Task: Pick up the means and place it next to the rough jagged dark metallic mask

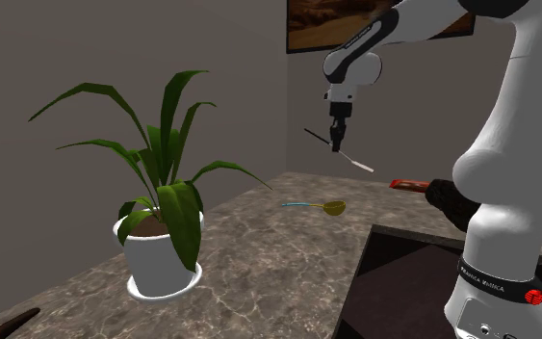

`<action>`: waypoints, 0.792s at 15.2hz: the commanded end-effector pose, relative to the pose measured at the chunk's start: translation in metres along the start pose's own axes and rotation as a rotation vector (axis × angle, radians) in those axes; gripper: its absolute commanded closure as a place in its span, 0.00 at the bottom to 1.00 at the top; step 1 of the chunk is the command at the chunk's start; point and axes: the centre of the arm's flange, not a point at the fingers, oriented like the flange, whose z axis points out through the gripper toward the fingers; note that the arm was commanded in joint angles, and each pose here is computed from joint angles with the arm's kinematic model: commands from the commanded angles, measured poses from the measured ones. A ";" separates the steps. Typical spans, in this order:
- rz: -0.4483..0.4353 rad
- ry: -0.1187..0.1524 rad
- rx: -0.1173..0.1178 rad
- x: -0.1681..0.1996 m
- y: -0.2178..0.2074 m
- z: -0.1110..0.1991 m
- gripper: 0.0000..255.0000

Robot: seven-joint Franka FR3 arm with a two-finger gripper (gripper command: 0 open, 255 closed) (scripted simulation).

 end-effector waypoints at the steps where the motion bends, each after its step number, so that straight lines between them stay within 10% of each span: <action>1: -0.002 0.000 0.000 -0.016 0.019 -0.003 1.00; 12: -0.002 0.000 0.000 -0.103 0.135 -0.009 1.00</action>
